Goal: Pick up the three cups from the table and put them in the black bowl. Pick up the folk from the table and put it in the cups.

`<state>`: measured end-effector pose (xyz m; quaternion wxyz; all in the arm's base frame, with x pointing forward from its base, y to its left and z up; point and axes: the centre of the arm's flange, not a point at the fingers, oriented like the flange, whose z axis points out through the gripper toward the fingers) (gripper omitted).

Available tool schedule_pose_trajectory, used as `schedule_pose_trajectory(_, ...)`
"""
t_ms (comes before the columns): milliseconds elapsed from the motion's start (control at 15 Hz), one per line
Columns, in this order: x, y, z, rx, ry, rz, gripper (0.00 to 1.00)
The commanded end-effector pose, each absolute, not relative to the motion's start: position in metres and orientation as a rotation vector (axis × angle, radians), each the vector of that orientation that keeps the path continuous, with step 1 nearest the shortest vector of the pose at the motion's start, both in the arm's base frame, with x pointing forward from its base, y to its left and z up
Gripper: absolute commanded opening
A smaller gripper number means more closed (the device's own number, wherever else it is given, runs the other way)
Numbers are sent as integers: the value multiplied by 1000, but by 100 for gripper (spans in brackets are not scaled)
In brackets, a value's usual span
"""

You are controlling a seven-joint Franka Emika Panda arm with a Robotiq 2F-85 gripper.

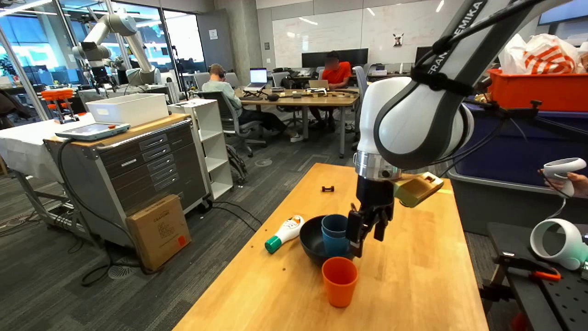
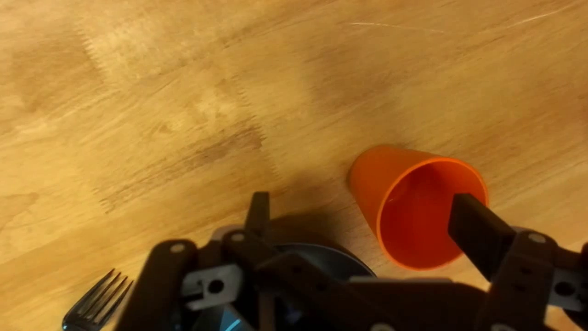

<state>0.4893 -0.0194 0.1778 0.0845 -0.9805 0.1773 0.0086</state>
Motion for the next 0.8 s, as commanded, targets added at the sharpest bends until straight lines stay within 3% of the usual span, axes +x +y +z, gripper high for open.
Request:
schedule_pose_trajectory(0,500,-10,165,-2924,531,-14,100)
schedule_pose_trajectory(733,508,2,141,-2945,518,-117,100)
